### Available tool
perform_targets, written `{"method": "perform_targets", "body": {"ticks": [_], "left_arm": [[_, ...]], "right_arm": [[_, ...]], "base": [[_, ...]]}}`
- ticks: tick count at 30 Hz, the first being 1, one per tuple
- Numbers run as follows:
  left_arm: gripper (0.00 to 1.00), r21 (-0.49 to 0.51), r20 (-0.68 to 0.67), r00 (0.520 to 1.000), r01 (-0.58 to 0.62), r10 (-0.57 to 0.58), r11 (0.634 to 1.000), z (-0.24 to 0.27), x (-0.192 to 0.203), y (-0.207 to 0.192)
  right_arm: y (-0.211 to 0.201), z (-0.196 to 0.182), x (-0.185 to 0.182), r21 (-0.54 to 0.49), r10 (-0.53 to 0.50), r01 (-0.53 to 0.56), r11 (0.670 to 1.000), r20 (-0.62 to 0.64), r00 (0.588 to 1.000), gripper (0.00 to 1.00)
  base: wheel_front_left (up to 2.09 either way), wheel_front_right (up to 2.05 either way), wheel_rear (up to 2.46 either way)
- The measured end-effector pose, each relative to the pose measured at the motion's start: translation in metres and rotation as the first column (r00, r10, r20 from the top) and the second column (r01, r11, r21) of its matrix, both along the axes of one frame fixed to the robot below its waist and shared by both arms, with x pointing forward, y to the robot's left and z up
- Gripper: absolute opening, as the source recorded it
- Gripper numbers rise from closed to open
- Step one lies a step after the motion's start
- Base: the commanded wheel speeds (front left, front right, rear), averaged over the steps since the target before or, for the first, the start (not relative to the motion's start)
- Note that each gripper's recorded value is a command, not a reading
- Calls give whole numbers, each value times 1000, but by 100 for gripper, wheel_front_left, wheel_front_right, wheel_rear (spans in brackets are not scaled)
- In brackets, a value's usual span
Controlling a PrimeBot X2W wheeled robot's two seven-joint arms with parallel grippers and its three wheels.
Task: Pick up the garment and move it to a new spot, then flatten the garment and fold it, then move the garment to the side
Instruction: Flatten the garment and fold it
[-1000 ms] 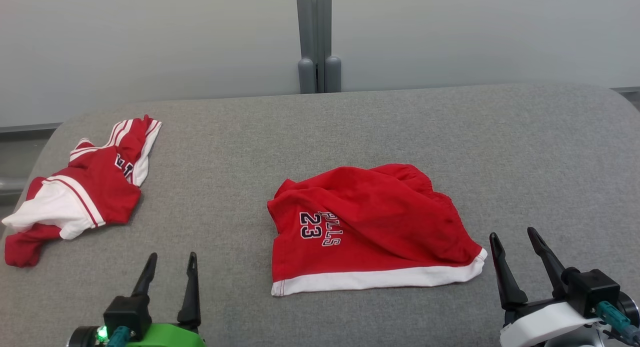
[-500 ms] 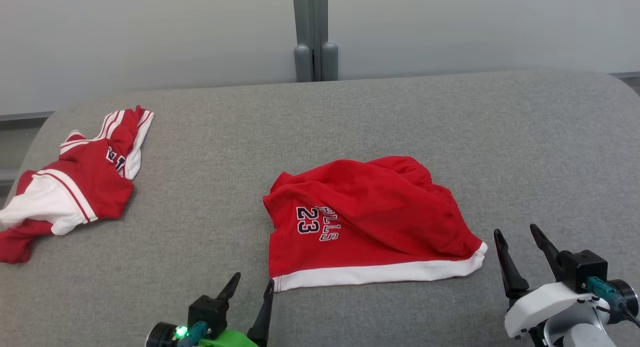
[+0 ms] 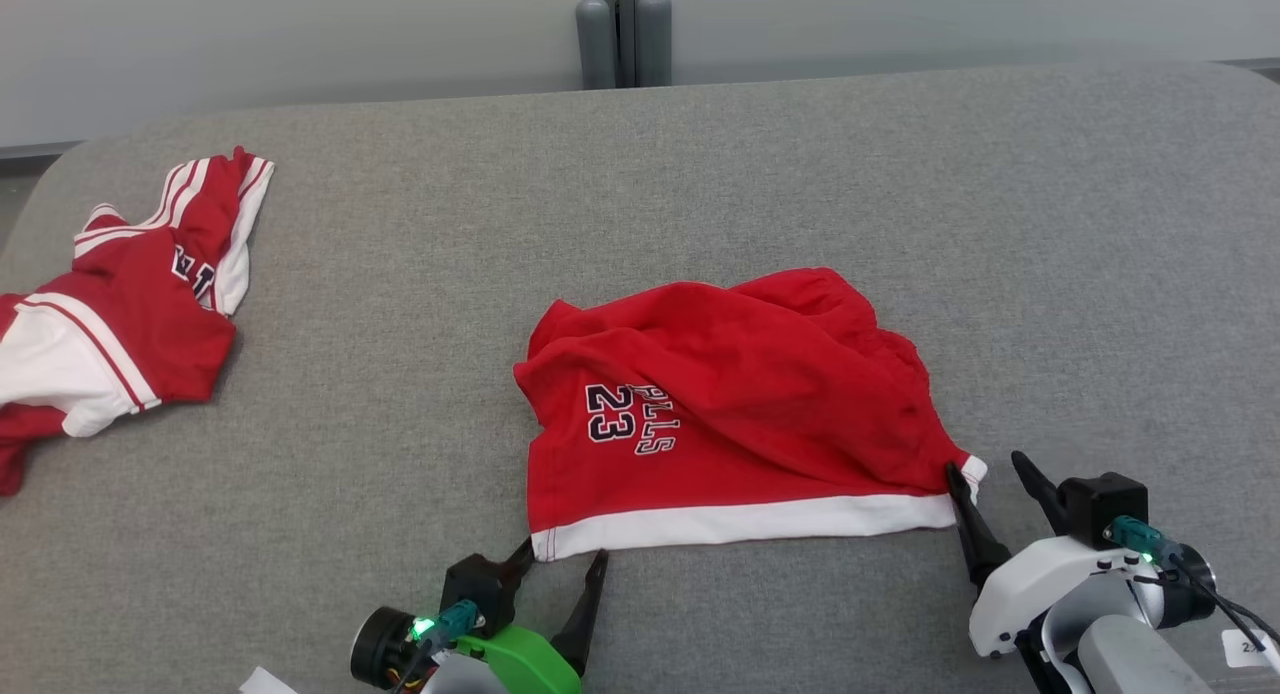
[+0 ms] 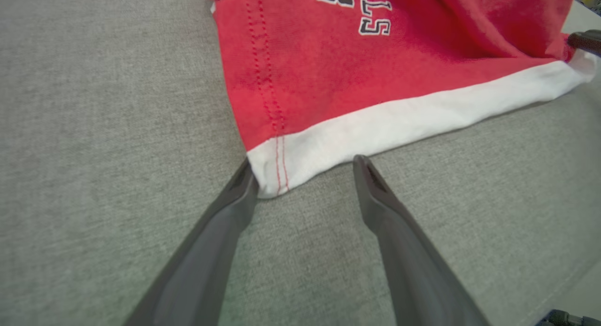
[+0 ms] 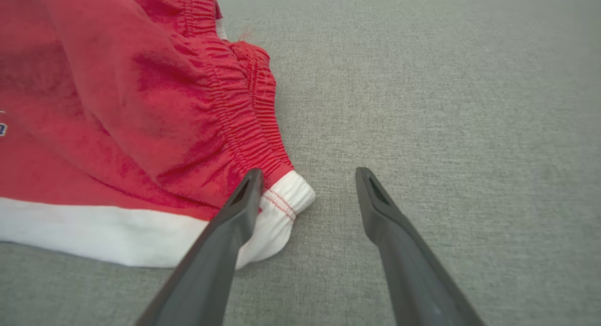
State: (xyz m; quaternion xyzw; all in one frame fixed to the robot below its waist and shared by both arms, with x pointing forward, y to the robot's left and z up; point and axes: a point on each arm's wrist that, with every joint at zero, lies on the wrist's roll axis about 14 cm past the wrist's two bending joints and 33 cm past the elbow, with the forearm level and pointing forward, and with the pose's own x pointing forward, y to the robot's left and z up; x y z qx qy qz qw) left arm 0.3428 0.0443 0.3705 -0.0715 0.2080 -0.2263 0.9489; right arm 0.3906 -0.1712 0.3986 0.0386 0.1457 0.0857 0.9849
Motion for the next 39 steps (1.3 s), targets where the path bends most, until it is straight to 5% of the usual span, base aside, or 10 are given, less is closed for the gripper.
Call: {"method": "perform_targets", "body": {"ticks": [4,5,6,7,8,15,26,39], "left_arm": [[100,-11,-24,1000,-5,5,1000,-4,2,-3],[86,-14,-27,1000,-6,6,1000,-5,2,-3],[35,-16,-32,999,-3,3,1000,-6,2,-4],[0,-16,-34,999,-2,1,1000,-6,2,-5],[0,-17,-34,999,0,0,1000,-6,2,-5],[0,-55,12,999,-43,44,998,12,16,-3],[0,-129,284,956,-35,71,991,97,65,-3],[0,83,587,804,54,-93,995,218,195,-2]], "right_arm": [[8,-17,-5,29,2,0,1000,-62,998,100],[10,-20,-6,36,2,1,999,-72,997,100],[13,-23,-7,50,0,5,999,-85,996,76],[16,-24,-6,63,0,5,998,-89,996,16],[16,-22,-4,71,-2,8,997,-84,996,0],[19,2,10,113,-9,10,994,-5,1000,0],[10,78,32,221,-82,31,975,226,971,0],[17,183,152,462,-154,-22,887,341,927,0]], "base": [[0,0,0],[0,0,0],[0,0,0],[0,0,0],[0,0,0],[0,0,0],[0,0,0],[0,0,0]]}}
